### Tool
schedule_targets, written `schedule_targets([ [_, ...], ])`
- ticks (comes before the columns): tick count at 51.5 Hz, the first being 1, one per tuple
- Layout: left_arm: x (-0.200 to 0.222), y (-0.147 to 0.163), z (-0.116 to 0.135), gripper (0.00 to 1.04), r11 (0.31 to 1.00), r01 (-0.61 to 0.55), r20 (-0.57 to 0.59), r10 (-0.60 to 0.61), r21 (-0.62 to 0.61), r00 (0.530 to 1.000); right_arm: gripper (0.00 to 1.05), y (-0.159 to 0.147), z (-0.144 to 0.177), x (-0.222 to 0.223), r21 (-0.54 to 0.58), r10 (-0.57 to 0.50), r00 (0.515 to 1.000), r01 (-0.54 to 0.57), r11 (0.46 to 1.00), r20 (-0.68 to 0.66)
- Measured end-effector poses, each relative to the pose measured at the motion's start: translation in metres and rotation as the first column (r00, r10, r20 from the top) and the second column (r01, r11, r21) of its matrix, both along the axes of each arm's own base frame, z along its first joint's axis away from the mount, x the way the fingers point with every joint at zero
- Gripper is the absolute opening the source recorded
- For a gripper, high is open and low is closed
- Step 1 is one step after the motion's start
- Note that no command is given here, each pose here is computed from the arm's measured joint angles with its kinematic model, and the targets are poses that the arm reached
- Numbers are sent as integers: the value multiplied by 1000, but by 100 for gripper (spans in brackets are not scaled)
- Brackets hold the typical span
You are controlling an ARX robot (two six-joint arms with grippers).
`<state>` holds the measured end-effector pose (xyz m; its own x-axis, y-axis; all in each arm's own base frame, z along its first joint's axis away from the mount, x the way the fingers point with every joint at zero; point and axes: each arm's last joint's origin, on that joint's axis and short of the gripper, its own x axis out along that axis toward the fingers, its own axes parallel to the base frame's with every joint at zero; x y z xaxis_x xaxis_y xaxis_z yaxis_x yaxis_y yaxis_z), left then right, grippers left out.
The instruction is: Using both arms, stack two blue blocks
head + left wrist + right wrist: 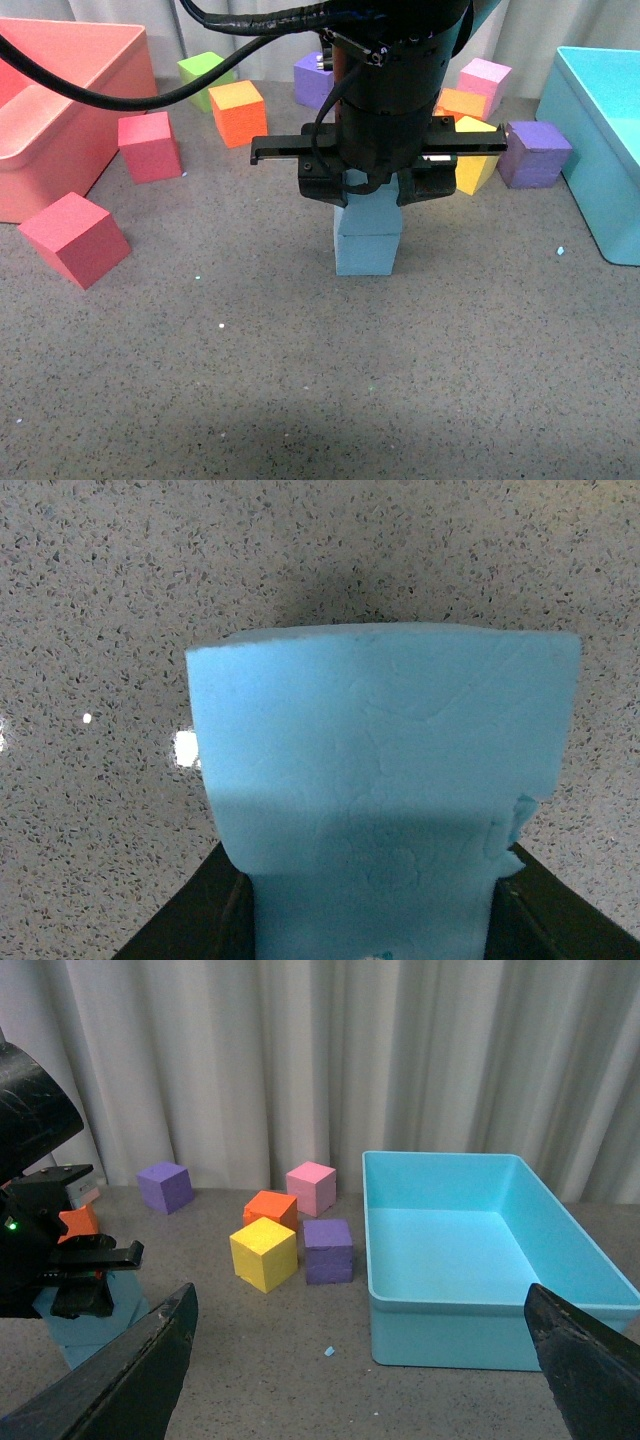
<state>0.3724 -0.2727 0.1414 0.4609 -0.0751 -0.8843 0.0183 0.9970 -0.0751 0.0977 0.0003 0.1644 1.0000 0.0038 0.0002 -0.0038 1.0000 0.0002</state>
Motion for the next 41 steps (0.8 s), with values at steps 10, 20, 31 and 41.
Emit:
schedule_targets([
  [10,0,-1,0,55,1000,-1,-2,1,2,1000,95,0,0,0,0,0,1000,0,1000,0],
  [20,2,-2,4,89,1000,-5,19,5,5,1000,95,0,0,0,0,0,1000,0,1000,0],
  [31,-6,8,23,98,999,-6,63,8,-32,998,95,0,0,0,0,0,1000,0,1000,0],
  [41,-17,26,46,94,999,-24,237,34,-45,971,95,0,0,0,0,0,1000,0,1000,0],
])
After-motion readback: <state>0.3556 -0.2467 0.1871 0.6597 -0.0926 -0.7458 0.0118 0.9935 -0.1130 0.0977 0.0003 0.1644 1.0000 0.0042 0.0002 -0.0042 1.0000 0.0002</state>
